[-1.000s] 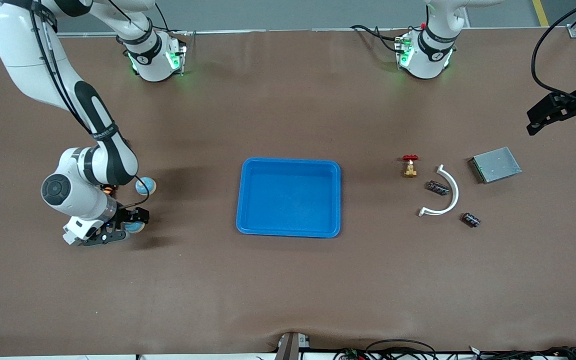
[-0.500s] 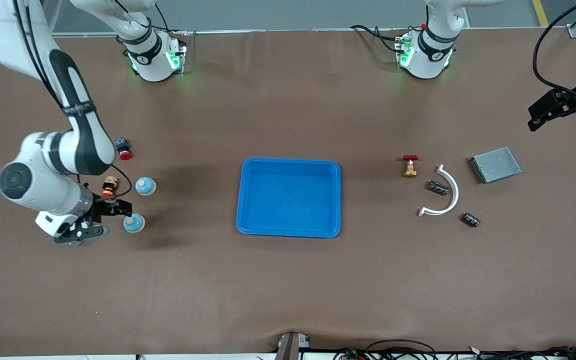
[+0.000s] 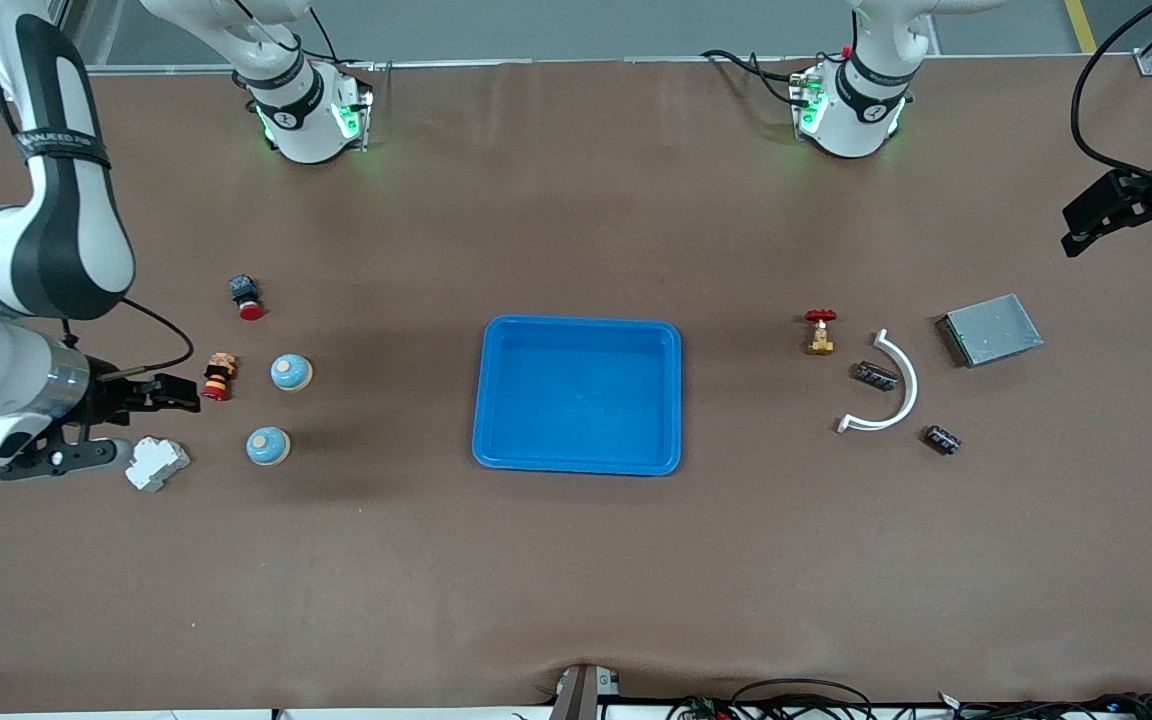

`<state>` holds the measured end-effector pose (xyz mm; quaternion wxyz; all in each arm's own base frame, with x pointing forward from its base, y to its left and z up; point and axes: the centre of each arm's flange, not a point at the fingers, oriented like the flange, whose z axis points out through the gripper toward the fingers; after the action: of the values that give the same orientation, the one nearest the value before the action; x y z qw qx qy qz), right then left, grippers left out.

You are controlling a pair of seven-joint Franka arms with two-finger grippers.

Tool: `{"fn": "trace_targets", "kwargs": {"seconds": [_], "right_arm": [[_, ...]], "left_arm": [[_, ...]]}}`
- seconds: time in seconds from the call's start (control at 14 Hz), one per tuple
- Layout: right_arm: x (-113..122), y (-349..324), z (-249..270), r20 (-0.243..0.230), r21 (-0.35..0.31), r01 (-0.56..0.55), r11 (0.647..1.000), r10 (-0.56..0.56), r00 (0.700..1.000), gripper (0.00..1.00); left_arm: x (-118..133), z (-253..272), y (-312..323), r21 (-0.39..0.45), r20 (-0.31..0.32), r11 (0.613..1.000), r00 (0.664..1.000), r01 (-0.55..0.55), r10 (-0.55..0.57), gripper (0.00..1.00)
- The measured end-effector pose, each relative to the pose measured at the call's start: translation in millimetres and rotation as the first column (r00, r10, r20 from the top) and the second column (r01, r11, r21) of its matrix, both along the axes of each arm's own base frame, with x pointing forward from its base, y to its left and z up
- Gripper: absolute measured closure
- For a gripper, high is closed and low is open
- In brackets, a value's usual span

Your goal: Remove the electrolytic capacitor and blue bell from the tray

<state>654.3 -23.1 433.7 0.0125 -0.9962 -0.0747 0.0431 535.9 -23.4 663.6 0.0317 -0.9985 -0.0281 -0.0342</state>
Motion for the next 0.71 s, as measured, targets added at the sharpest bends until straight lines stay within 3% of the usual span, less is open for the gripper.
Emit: {"fn": "trace_targets", "kwargs": {"seconds": [0.29,0.71], "right_arm": [[-18,-9,52,0.005,-0.007,0.145,0.989,-0.145,0.989,0.00],[-53,11,141,-0.004,-0.008,0.150,0.989,-0.150,0.989,0.00]], "left_arm": [[0,4,0,0.000,0.009,1.000,1.000,0.000,0.000,0.00],[0,5,-1,0.000,0.009,1.000,1.000,0.002,-0.002,0.00]]}}
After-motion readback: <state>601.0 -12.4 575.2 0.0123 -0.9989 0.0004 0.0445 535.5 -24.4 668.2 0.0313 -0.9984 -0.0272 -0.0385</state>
